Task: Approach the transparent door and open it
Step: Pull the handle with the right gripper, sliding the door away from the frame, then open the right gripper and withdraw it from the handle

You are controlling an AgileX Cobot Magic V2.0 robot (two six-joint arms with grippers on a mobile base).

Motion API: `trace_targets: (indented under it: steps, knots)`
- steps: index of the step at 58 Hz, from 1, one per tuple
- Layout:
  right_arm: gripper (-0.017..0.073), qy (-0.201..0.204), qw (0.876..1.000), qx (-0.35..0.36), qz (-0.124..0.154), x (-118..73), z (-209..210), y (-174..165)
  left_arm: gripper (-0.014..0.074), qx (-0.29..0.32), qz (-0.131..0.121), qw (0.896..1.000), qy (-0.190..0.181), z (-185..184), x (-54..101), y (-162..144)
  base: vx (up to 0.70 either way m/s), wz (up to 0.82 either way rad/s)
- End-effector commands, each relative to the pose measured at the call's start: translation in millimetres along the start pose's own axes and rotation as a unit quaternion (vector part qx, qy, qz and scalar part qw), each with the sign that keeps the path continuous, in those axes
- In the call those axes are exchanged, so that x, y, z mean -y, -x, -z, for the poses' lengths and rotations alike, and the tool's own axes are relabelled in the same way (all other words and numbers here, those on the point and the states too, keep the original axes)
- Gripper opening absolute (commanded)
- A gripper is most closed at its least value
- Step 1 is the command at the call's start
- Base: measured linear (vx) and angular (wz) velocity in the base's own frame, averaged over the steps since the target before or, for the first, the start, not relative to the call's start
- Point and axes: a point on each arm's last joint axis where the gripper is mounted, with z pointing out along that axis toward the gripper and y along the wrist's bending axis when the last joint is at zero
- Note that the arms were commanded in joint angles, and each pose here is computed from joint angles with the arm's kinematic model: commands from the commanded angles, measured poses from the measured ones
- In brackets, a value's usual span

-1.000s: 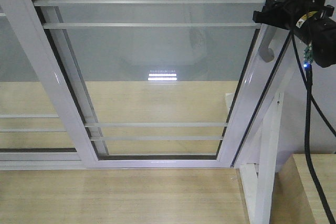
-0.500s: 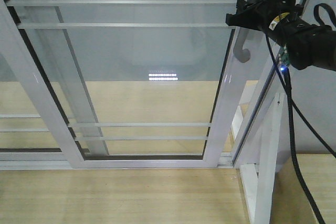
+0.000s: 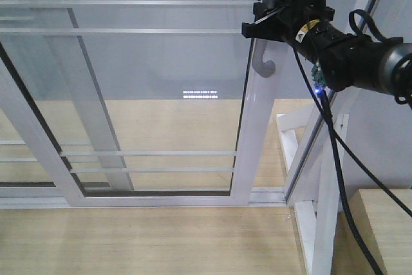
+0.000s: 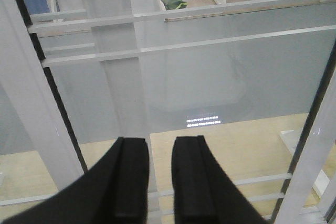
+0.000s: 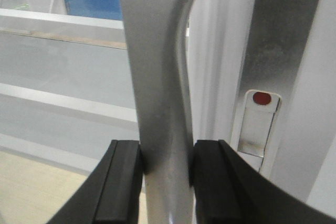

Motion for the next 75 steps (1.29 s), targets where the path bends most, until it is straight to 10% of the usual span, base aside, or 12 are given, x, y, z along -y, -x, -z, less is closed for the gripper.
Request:
trace_targets:
  steps: [1,28,47,75]
  knots:
    - [0.026,0.047,0.996,0.071,0.028,-30.8,13,37,0.0293,0.053,0.009,0.999,-0.001,3,-0.3,18,0.0,0.0]
    - [0.0303,0.057,0.996,0.061,0.019,-49.5,35,62,0.0293,0.053,0.008,0.999,-0.001,3,-0.3,18,0.0,0.0]
    - [0.0303,0.026,0.996,0.001,0.08,-41.9,90,104,0.0295,0.085,0.008,0.996,0.0,4,-0.6,24,0.0,0.0]
    - [0.0302,-0.143,0.989,-0.021,0.019,42.2,221,64,0.0417,0.089,0.009,0.996,0.0,-15,-0.6,27,0.0,0.0]
